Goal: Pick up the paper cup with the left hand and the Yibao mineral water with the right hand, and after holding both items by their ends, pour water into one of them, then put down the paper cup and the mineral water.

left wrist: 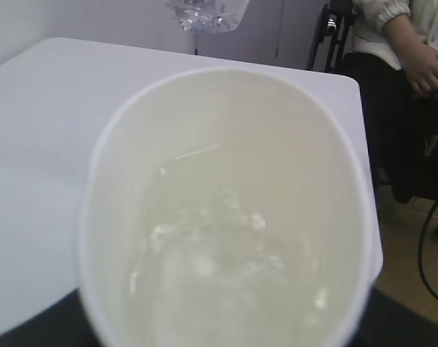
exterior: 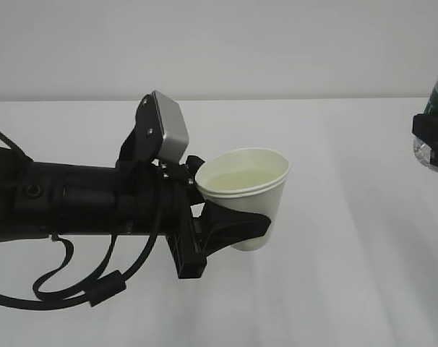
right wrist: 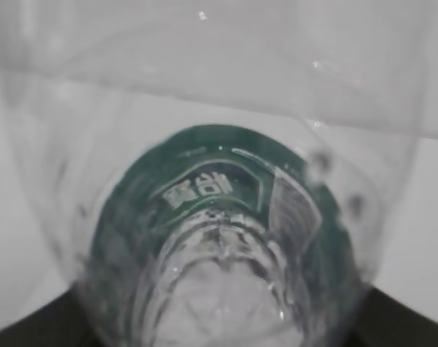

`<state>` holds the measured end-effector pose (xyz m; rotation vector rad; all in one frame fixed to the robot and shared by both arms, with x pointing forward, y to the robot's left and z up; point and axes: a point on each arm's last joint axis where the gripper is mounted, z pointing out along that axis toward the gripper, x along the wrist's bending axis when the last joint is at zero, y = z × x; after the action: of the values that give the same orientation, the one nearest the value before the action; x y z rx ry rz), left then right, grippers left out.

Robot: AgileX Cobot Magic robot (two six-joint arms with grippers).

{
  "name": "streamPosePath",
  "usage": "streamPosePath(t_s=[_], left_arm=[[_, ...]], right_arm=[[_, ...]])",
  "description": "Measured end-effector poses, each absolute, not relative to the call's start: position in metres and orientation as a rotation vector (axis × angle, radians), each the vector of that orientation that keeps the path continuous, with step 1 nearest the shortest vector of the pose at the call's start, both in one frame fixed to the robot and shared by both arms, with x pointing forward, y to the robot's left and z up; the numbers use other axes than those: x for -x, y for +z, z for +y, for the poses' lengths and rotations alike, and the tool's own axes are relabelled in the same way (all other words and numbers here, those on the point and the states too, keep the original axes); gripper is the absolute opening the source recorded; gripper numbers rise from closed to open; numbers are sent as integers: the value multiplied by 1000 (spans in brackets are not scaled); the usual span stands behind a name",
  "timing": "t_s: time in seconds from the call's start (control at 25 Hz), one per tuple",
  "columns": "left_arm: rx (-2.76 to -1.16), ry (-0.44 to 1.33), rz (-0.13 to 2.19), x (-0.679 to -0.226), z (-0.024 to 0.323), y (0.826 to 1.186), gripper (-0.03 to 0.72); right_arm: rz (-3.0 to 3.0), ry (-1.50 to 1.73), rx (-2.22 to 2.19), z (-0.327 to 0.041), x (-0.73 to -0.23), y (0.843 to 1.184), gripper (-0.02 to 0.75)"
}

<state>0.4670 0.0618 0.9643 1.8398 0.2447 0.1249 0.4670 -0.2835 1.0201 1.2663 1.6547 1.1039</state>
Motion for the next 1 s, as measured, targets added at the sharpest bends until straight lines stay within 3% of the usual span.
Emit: streamPosePath(t_s=[1.0], left_arm=[[-1799, 299, 444, -507, 101, 965, 400]], right_arm=[[1653, 1109, -1262, -283, -467, 1020, 392]])
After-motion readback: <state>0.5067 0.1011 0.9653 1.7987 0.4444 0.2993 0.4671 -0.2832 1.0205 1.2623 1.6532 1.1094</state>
